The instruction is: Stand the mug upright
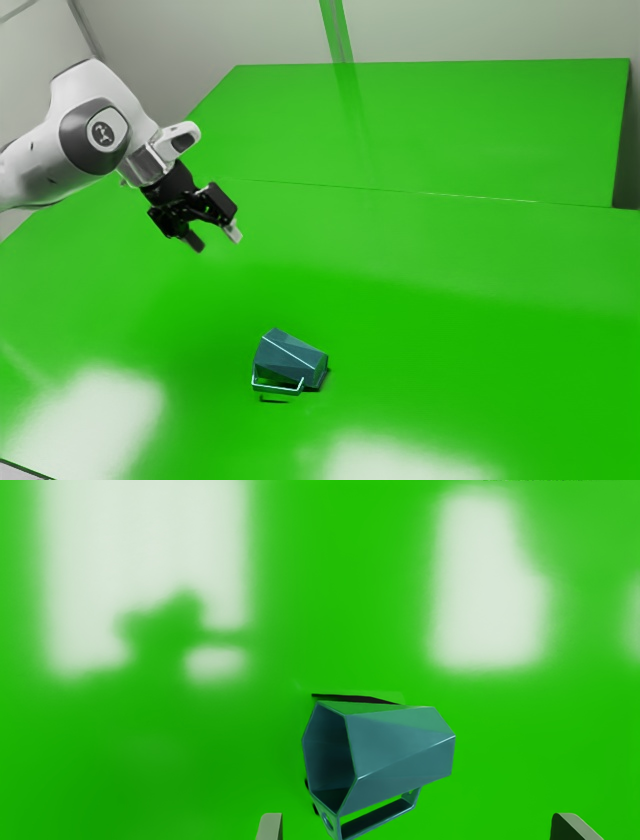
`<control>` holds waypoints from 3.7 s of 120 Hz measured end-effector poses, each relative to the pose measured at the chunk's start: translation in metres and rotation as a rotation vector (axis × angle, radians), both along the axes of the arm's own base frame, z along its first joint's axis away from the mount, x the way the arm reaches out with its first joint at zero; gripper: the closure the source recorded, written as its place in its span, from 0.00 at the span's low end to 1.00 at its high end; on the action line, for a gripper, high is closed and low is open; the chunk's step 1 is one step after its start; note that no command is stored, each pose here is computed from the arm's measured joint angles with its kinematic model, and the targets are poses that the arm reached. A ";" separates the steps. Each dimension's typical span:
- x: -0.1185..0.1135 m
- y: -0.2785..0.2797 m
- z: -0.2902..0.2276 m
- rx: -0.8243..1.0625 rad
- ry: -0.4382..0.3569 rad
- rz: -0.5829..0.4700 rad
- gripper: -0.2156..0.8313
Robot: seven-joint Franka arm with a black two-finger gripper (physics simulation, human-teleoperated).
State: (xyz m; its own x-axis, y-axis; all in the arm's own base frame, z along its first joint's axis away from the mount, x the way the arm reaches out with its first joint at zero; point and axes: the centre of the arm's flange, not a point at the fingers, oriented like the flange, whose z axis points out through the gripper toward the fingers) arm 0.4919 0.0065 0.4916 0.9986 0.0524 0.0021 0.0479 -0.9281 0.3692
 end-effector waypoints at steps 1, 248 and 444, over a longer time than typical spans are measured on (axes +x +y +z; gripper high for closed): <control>0.000 0.001 -0.002 -0.006 0.000 0.003 0.23; -0.085 -0.006 -0.194 -0.420 -0.200 -0.135 0.23; -0.083 -0.050 -0.197 -0.428 -0.191 -0.176 0.85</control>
